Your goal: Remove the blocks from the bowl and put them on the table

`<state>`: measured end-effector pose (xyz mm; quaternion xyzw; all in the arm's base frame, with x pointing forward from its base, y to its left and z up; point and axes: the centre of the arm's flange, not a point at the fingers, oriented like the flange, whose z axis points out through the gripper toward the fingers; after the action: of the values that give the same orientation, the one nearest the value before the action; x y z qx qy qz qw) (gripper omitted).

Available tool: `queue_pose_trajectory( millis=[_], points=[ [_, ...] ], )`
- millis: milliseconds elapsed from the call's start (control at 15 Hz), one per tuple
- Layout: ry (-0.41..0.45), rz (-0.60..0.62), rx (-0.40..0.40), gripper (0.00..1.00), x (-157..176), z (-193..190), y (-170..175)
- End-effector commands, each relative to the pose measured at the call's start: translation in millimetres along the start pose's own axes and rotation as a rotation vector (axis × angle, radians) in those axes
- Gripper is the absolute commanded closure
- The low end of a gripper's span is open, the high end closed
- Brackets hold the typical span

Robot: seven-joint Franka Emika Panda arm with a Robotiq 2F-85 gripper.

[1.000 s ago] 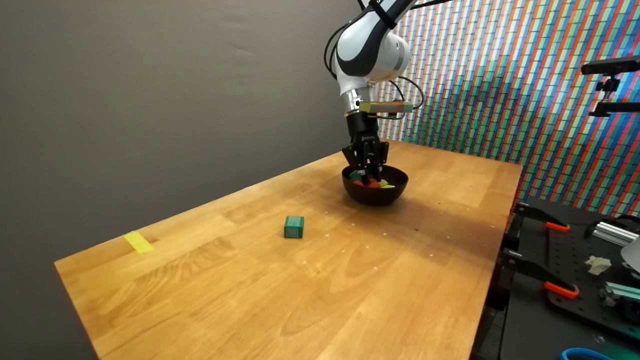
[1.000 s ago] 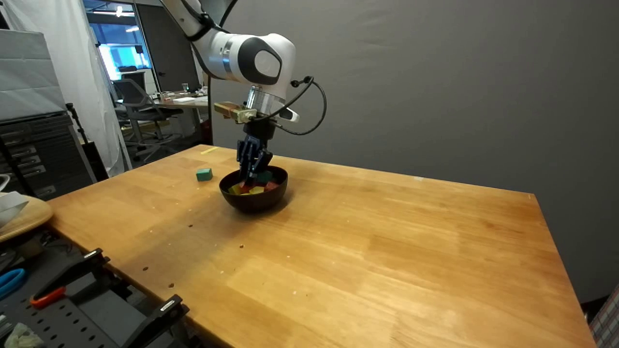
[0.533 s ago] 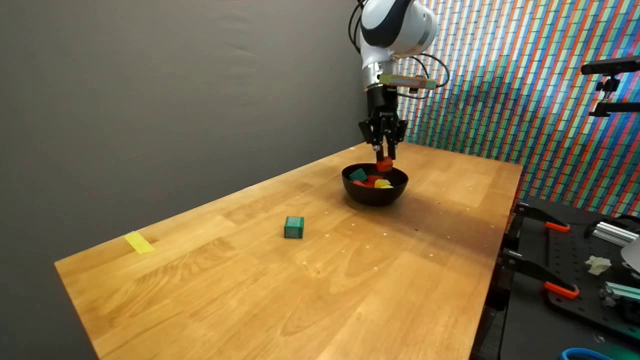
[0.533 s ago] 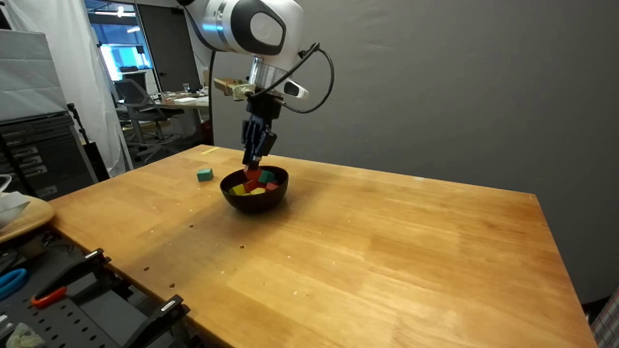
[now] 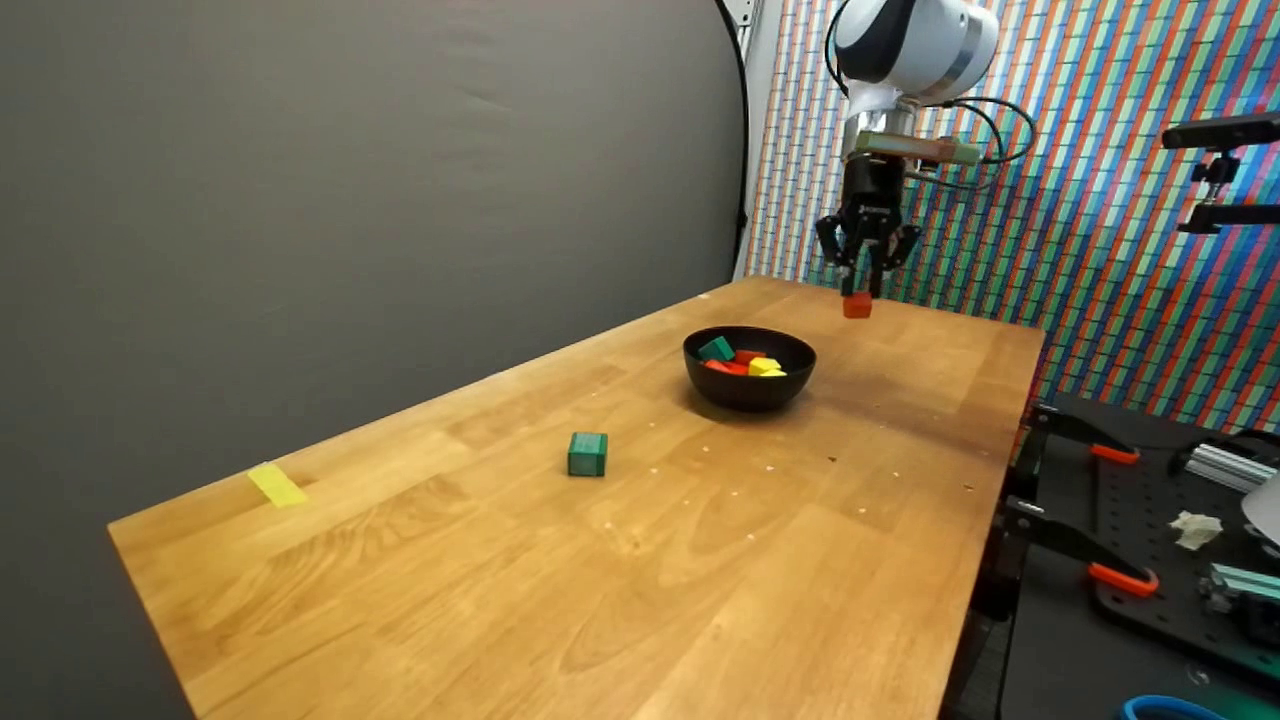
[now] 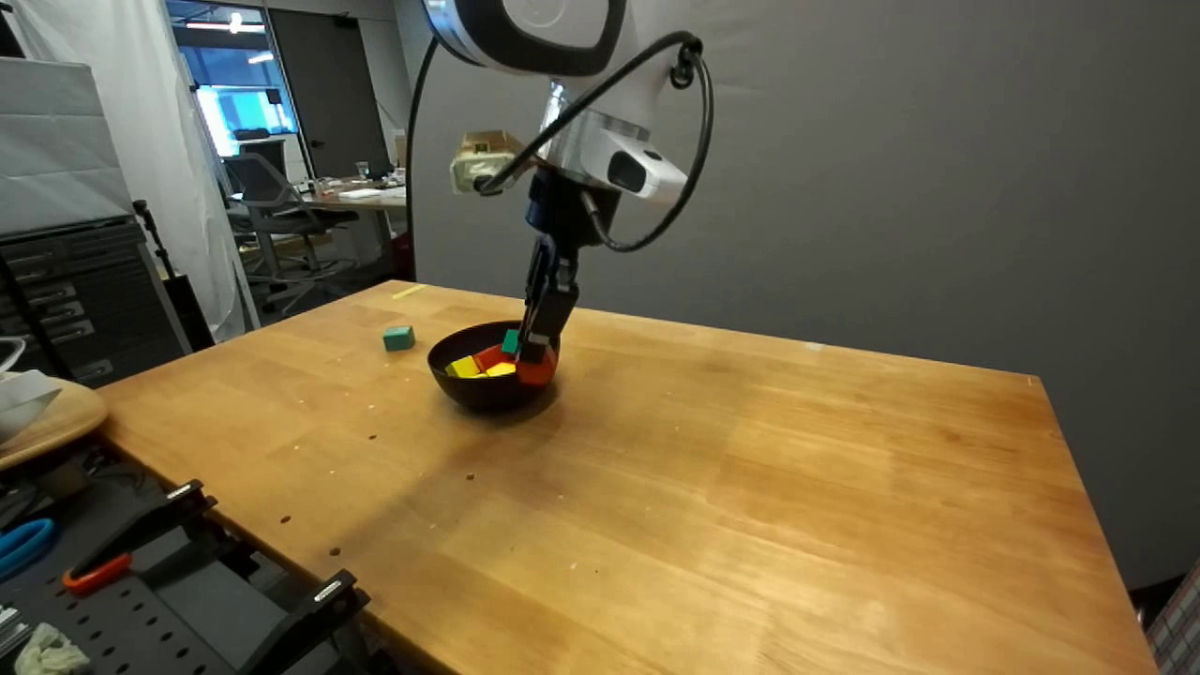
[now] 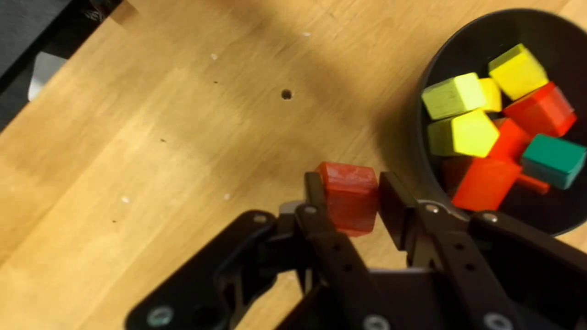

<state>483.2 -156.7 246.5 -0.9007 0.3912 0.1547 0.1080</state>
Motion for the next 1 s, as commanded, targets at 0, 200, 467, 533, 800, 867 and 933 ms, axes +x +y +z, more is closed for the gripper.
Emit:
queue_pose_trajectory(
  millis=[0, 200, 467, 533, 800, 867, 933],
  points=[
    [-0.036, 0.106, 0.001, 0.79, 30, 37, 9],
    [-0.048, 0.126, -0.012, 0.4, 35, 59, 11],
    [0.106, 0.123, -0.039, 0.16, 6, 43, 5],
    [0.156, 0.115, -0.039, 0.09, -3, 33, 2],
    [0.335, -0.018, -0.081, 0.0, -69, 2, -25],
    [0.35, -0.086, -0.109, 0.0, -86, -4, -34],
    [0.35, -0.154, -0.14, 0.0, -103, -10, -41]
  ],
)
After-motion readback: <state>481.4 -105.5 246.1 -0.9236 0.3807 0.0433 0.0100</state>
